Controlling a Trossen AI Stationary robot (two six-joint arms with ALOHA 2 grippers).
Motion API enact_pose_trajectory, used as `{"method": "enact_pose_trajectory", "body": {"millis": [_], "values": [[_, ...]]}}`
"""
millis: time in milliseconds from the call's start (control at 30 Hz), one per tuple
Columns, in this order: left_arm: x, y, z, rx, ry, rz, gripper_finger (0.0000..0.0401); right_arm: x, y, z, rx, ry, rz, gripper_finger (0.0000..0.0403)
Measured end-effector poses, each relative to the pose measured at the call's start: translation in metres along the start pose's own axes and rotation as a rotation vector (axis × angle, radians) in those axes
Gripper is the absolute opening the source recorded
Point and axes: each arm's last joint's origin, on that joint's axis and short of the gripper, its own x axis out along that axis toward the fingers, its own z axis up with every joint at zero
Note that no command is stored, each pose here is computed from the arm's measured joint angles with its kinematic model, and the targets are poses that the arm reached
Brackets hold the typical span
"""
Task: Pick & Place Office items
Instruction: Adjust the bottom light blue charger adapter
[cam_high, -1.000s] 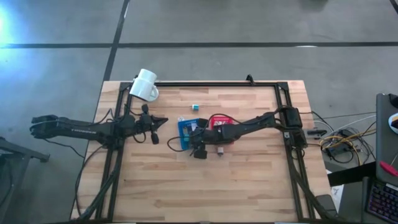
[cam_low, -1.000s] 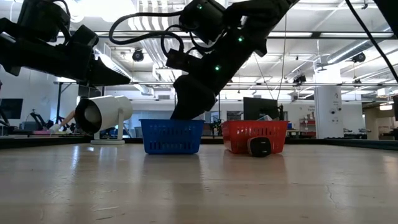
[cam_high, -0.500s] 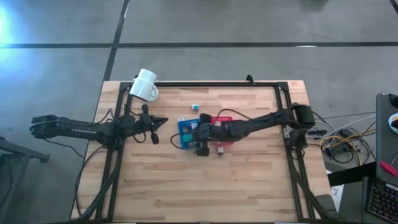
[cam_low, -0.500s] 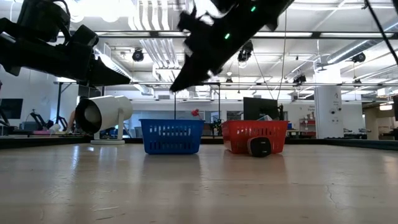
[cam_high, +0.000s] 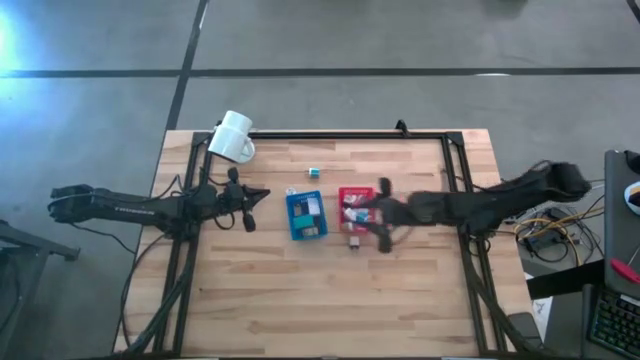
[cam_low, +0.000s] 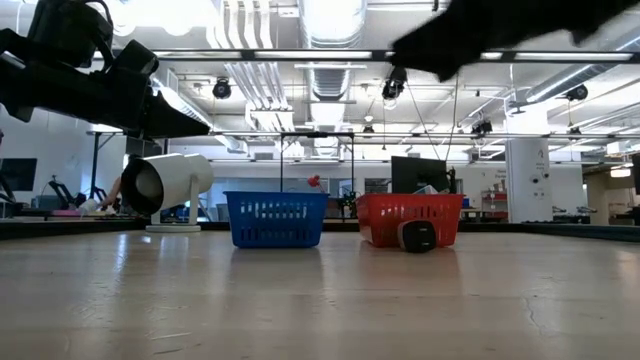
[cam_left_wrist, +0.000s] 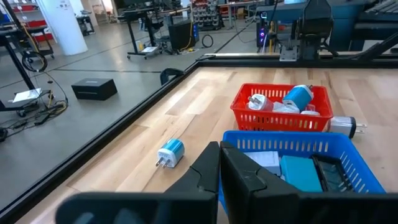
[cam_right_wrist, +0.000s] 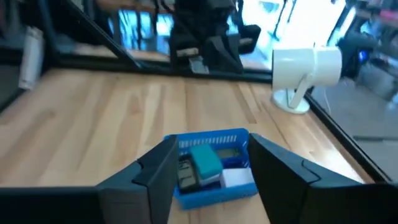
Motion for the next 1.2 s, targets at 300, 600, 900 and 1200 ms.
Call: {"method": "enact_pose_trajectory", "body": {"millis": [300, 600, 900, 1200], "values": [[0.0, 0.0, 0.0, -0.003, 0.0, 0.002, 0.0016, -0.068, -0.017, -0.06, 0.164, -0.269, -0.152, 0.0119], [0.0, 0.001, 0.0, 0.016, 0.002, 0.026, 0.0016, -0.096, -0.021, -0.069, 0.124, -0.38, -0.063, 0.0042], [0.0, 0.001, 0.0, 0.015, 0.002, 0.026, 0.0016, -0.112, -0.024, -0.081, 0.11, -0.473, -0.035, 0.0009], [0.0, 0.001, -0.002, 0.016, 0.009, 0.025, 0.0016, -0.112, -0.023, -0.083, 0.085, -0.454, -0.009, 0.0008]]}}
